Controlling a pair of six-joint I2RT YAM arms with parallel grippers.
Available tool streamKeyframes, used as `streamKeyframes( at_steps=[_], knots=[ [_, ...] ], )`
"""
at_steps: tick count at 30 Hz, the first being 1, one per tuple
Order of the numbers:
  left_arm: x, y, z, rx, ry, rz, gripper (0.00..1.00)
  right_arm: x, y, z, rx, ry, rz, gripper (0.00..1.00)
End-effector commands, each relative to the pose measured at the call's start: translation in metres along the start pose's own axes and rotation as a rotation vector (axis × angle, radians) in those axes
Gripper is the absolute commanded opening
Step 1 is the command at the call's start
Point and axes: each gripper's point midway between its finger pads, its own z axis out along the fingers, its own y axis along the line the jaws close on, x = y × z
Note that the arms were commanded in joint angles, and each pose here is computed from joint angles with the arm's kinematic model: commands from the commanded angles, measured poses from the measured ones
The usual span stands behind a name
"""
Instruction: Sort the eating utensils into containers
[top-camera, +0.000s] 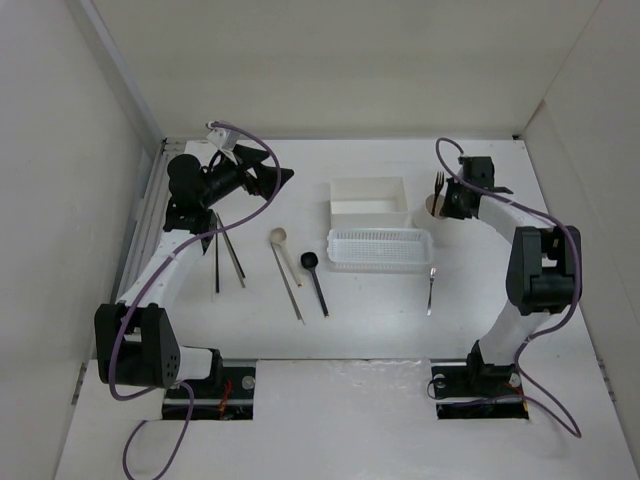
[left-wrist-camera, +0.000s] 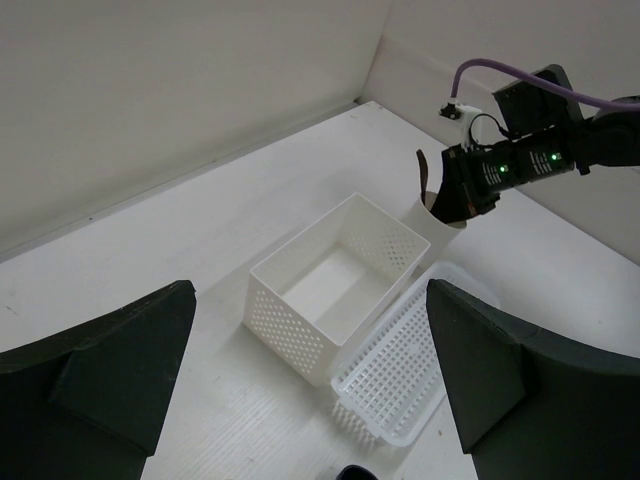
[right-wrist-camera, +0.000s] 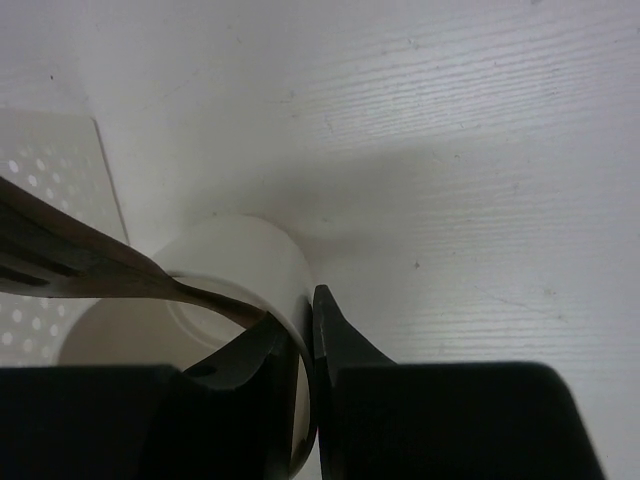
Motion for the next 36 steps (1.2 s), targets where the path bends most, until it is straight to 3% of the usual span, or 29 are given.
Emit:
streamKeyframes(
  at_steps=[1,15,25,32,36],
  knots=[
    [-0.022,-0.010,-0.005,0.019,-0.061,0.073,1.00,-0.027,0.014,-0.002,-0.004,-0.056,-0.014,0.12],
    [-0.019,-0.007,-0.005,0.008,-0.058,0.075,1.00,-0.019,0.025,0.005,0.140,0.001,-0.094,0.12],
    [-0.018,-0.005,-0.009,-0.001,-0.059,0.076,1.00,-0.021,0.027,0.002,0.128,-0.009,-0.092,0.45],
    [-0.014,-0.004,-0.011,-0.012,-0.056,0.079,1.00,-0.035,0.031,-0.016,0.111,-0.070,-0.110,0.52],
    [-0.017,-0.007,-0.018,-0.017,-0.072,0.095,1.00,-0.066,0.039,-0.067,0.056,-0.261,-0.136,0.59]
  ],
)
